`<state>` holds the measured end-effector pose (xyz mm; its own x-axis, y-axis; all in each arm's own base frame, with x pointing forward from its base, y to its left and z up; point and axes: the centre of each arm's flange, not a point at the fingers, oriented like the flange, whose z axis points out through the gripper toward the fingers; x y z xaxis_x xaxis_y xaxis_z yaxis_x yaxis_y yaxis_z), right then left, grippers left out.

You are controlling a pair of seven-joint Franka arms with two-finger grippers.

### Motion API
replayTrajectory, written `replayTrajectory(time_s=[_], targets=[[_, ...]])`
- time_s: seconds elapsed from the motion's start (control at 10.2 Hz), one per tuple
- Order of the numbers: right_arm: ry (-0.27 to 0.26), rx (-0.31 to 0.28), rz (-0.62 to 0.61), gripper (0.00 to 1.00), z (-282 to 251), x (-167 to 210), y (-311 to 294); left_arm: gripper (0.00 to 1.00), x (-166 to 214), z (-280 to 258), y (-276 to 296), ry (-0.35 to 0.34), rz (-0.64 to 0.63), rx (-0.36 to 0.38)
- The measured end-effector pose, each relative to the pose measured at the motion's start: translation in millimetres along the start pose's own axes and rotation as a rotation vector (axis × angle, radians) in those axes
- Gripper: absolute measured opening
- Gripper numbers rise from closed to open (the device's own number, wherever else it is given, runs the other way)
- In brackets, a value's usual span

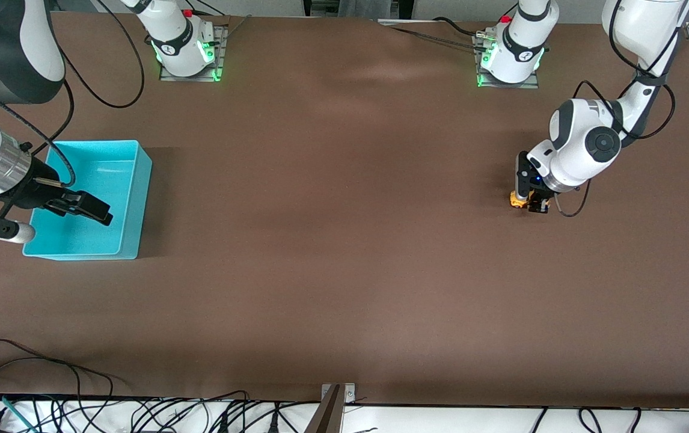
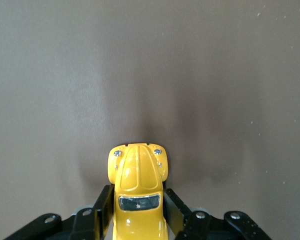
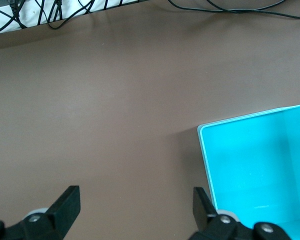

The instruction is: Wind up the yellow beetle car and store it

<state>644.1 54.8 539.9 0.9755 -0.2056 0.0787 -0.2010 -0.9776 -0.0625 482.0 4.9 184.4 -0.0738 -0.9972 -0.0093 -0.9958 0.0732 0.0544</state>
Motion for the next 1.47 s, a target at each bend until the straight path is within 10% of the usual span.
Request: replayTrajectory(time_s=[1.47], targets=[[0.005,0.002,0.001,1.0,1.4,1.3,0.2,0.46,-117.7,3.1,16.0,-0.045,-0.056,0.015]])
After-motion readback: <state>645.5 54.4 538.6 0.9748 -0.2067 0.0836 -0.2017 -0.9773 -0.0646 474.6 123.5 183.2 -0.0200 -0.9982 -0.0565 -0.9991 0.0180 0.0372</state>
